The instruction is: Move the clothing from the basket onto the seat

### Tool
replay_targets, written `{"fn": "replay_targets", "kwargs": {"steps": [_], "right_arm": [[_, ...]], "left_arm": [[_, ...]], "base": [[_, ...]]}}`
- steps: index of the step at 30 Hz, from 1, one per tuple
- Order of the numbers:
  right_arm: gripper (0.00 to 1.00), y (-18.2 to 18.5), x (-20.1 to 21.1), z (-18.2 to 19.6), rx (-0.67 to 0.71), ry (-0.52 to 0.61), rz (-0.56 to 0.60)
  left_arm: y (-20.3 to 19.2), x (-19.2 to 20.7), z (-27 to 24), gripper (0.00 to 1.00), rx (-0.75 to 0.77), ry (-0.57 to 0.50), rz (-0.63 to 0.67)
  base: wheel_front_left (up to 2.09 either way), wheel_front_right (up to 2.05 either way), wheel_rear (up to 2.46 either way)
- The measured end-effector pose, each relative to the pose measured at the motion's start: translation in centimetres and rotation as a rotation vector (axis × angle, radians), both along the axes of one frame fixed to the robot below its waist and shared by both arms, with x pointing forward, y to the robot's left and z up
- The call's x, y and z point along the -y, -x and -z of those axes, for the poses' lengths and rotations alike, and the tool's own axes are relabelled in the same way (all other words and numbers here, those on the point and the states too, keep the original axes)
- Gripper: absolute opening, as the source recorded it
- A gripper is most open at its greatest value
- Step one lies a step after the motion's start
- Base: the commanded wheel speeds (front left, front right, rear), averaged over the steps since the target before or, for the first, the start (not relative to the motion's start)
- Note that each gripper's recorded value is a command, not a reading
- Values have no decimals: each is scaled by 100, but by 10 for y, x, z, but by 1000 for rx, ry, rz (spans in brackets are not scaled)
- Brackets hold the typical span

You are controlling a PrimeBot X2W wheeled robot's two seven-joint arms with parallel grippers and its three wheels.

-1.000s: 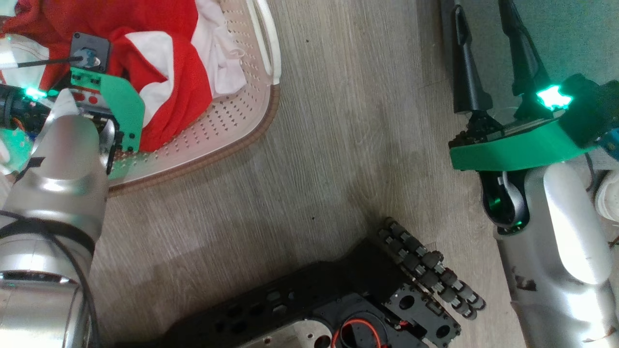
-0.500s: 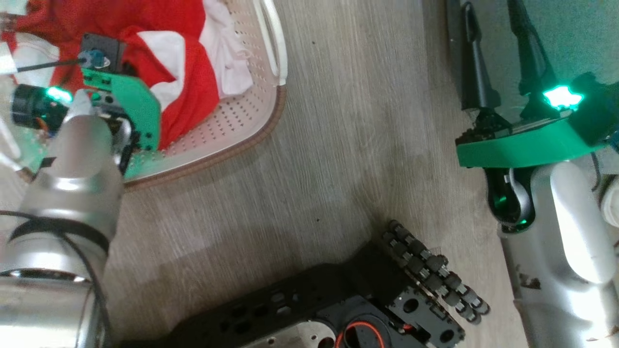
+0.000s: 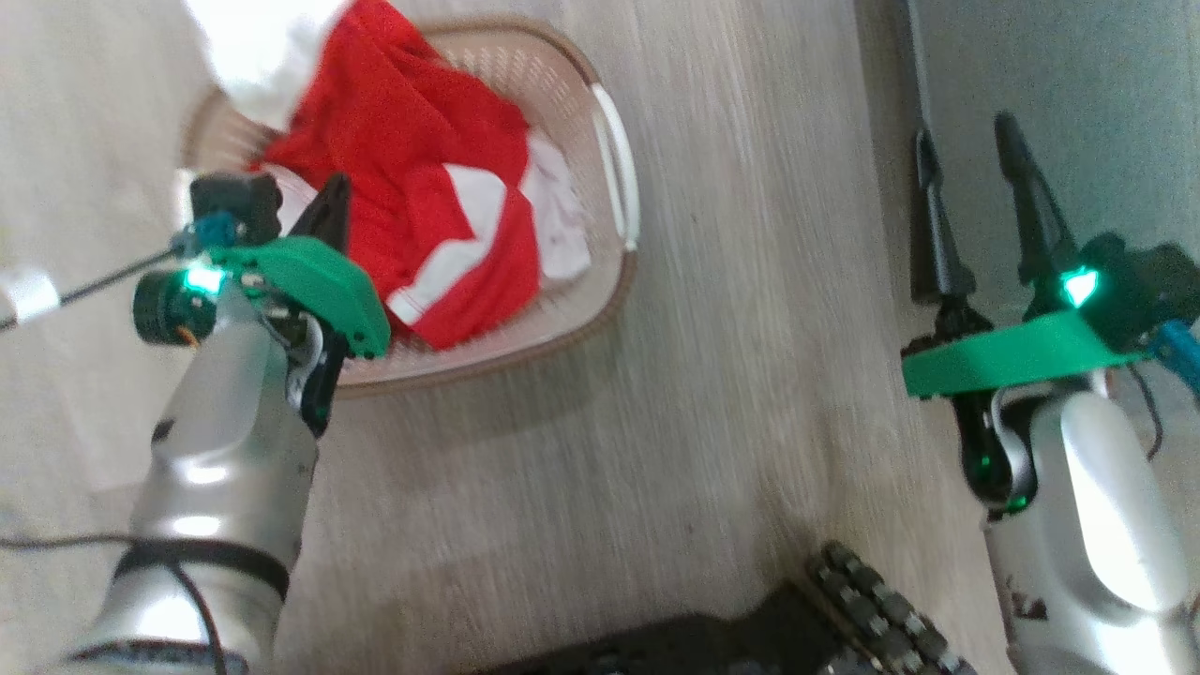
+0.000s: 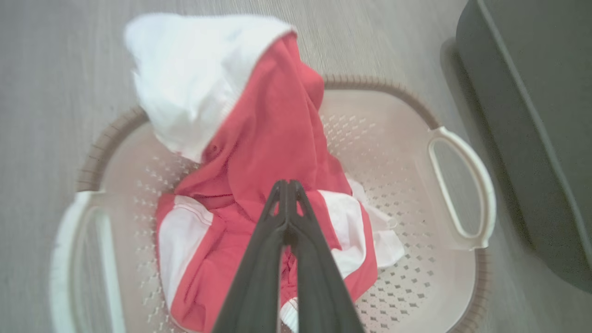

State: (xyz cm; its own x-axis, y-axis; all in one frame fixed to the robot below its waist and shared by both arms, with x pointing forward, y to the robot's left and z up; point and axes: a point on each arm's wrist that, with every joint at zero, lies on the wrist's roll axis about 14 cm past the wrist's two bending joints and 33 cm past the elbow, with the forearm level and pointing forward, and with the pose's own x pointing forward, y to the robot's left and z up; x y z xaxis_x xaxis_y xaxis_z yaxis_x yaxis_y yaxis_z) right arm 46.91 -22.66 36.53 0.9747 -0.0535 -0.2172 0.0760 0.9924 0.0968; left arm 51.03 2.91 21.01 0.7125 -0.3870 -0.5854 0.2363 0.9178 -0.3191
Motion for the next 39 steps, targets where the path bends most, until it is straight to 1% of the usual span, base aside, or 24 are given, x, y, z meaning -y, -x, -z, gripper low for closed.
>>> {"fn": "replay_targets", "kwargs": {"steps": [5, 9, 14, 15, 16, 17, 18, 19, 24, 29, 35, 39], "right_arm": [[100, 9, -14, -26, 47, -22, -30], [100, 17, -24, -47, 86, -30, -63], [100, 24, -40, -75, 143, -10, -131], [100, 25, -43, -82, 159, -6, -143], [100, 25, -46, -88, 173, -6, -153], [100, 26, -49, -94, 189, -5, -162], [100, 28, -51, -100, 202, -2, -171], [100, 31, -52, -105, 212, 0, -177], [100, 46, -55, -117, 236, 14, -196], [100, 54, -59, -129, 265, 16, -206], [100, 66, -60, -131, 266, 15, -209], [100, 68, -60, -132, 269, 17, -210]], "left_arm": [[-3, -32, -64, 0, 141, 26, -113], [8, -54, -110, 0, 244, 29, -171], [18, -81, -171, 0, 393, 23, -244], [20, -87, -183, 10, 424, 24, -260], [22, -93, -194, 34, 451, 23, -278], [26, -98, -203, 49, 475, 21, -294], [31, -103, -211, 86, 493, 16, -305], [37, -106, -217, 100, 507, 13, -311], [64, -119, -236, 100, 551, -5, -343], [80, -128, -257, 100, 612, -23, -367], [103, -142, -257, 100, 614, -52, -396], [107, -145, -257, 100, 614, -56, -404]], "base": [[0, 0, 0], [0, 0, 0], [0, 0, 0], [0, 0, 0], [0, 0, 0], [0, 0, 0], [0, 0, 0], [0, 0, 0], [0, 0, 0], [0, 0, 0], [0, 0, 0], [0, 0, 0]]}}
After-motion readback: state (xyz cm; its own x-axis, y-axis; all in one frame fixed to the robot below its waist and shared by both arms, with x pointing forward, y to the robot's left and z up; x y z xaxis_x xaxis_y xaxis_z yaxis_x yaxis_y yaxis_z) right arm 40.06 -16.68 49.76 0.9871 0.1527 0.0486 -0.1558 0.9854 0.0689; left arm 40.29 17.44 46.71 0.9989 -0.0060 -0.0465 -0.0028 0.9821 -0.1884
